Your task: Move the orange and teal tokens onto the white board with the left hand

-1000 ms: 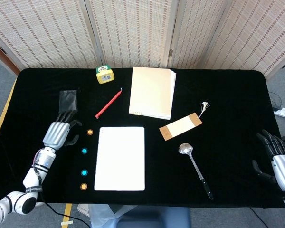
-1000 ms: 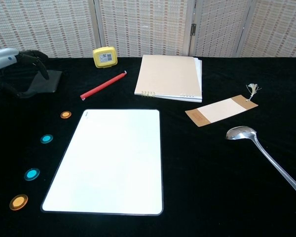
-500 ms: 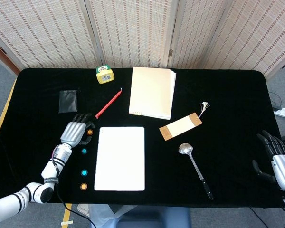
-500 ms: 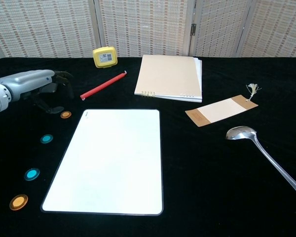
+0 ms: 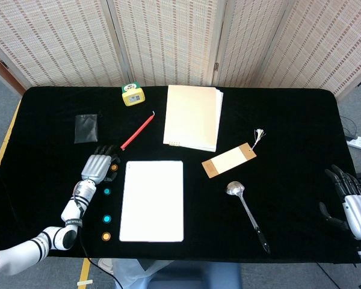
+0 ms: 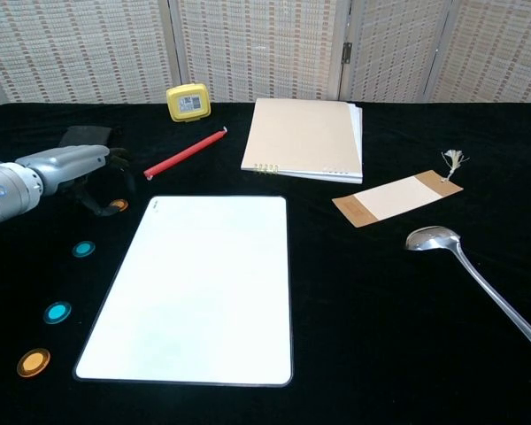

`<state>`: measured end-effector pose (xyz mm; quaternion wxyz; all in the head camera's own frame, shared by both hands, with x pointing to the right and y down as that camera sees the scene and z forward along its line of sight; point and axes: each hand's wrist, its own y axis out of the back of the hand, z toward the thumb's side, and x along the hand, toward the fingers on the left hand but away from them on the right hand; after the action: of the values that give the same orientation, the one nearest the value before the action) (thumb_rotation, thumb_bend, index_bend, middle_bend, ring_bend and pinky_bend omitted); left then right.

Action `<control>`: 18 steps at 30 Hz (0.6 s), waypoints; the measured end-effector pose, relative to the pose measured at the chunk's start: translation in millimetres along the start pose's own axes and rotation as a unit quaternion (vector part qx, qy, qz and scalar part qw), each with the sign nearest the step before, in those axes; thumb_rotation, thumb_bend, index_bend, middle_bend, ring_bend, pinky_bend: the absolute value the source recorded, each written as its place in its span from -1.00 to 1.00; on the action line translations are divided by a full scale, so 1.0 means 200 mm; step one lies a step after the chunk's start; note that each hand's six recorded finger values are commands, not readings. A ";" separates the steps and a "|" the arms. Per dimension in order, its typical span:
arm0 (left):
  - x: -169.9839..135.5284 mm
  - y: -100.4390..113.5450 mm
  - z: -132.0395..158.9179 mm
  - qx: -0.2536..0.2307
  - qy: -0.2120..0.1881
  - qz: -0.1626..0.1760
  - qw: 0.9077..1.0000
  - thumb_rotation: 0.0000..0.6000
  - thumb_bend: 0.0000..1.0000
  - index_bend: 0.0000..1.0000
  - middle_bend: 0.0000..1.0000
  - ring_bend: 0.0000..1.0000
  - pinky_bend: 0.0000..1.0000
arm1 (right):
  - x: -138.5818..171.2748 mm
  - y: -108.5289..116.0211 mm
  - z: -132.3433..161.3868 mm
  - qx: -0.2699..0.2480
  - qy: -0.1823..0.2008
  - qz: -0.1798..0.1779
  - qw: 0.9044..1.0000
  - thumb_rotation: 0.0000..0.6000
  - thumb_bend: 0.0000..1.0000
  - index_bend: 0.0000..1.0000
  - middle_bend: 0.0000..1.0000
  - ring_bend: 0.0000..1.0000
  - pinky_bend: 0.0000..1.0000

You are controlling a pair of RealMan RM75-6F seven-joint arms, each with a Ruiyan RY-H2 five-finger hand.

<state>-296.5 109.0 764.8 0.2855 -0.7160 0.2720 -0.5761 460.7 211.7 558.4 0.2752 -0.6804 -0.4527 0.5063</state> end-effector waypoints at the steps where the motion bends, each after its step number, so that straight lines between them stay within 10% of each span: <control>1: 0.00 -0.01 0.00 -0.002 0.001 -0.001 1.000 1.00 -0.11 -0.20 -0.81 -0.95 -1.00 | 0.00 0.00 0.00 0.000 0.000 0.000 1.000 1.00 -0.03 -1.00 -1.00 -0.99 -1.00; 18: 0.04 -0.06 -0.03 -0.004 0.015 -0.001 1.000 1.00 -0.11 -0.15 -0.80 -0.95 -1.00 | -0.01 0.01 0.00 0.000 -0.004 -0.002 1.000 1.00 -0.03 -1.00 -1.00 -0.99 -1.00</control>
<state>-300.6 110.2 779.6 0.2779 -0.7088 0.2776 -0.5859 461.4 210.0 558.1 0.2745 -0.6778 -0.4547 0.5084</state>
